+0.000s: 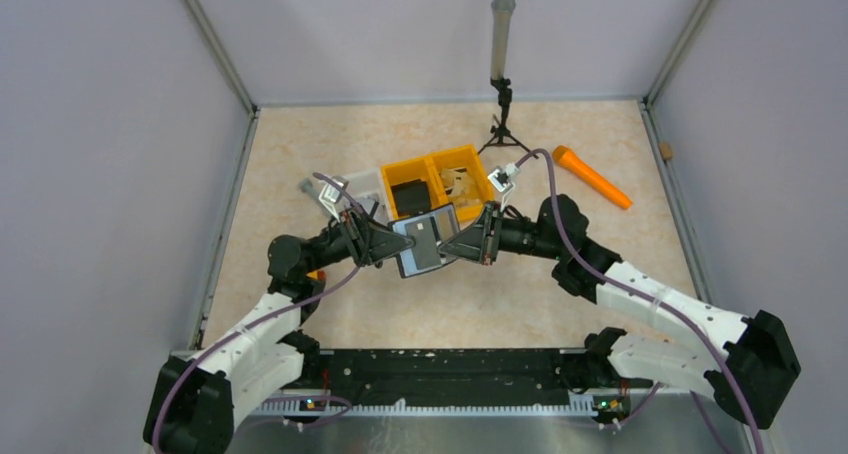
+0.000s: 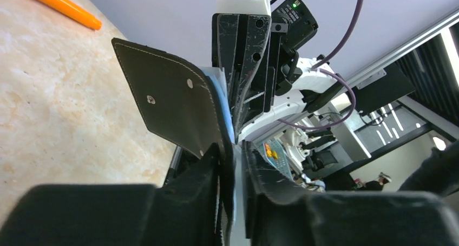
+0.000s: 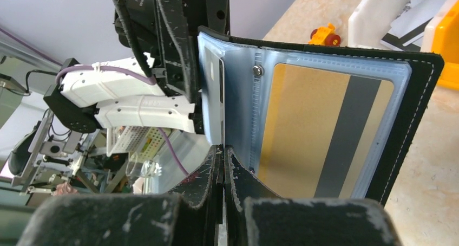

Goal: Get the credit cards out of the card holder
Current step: Remove the credit card from the card holder, then place the credit card in the storage box.

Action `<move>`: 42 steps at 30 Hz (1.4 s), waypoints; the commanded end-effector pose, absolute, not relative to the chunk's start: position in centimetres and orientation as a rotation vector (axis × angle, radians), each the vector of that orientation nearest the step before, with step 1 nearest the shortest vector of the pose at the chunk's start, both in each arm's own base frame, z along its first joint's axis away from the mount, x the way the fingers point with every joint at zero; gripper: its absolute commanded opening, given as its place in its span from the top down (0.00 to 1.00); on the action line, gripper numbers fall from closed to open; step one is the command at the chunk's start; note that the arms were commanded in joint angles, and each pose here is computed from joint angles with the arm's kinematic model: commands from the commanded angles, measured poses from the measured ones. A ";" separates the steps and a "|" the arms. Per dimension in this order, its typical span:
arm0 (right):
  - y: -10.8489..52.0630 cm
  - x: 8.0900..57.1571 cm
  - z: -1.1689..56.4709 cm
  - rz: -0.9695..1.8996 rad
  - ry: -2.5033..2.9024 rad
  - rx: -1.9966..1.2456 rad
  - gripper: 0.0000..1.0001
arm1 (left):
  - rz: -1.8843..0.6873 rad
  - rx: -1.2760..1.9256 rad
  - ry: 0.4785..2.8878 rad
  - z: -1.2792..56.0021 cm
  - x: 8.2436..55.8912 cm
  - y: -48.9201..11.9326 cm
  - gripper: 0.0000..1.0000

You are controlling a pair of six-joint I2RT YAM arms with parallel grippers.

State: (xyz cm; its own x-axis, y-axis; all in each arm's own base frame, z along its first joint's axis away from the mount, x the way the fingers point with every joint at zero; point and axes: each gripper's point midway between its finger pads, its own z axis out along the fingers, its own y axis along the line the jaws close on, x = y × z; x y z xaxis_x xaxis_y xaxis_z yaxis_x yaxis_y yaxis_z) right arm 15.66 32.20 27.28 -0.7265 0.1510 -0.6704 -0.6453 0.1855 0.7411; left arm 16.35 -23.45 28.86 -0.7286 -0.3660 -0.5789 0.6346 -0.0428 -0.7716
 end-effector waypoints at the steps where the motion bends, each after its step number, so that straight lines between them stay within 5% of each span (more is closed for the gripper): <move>1: 32.6 15.6 29.6 1.637 1.728 -0.492 1.00 | -1.822 0.359 1.462 30.4 16.1 -23.3 0.86; 3: 32.5 15.6 29.6 1.633 1.730 -0.487 1.00 | -1.818 0.354 1.463 30.4 16.2 -23.3 1.00; 33: 28.6 17.9 28.5 1.512 1.753 -0.361 1.00 | -1.656 0.273 1.524 30.2 17.2 -22.3 1.00; 42: 28.0 21.4 26.6 1.338 1.793 -0.232 1.00 | -1.174 0.135 1.778 27.0 20.9 -19.0 1.00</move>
State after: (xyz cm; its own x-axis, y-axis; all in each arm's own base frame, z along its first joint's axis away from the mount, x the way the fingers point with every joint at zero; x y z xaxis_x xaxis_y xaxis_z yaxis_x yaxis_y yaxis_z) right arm 18.98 28.55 26.85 -0.6756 0.2701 -0.6860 -0.6079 0.3224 0.7257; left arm 18.82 -21.67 27.83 -0.6298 -0.4088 -0.6605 0.6061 0.2732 -0.7470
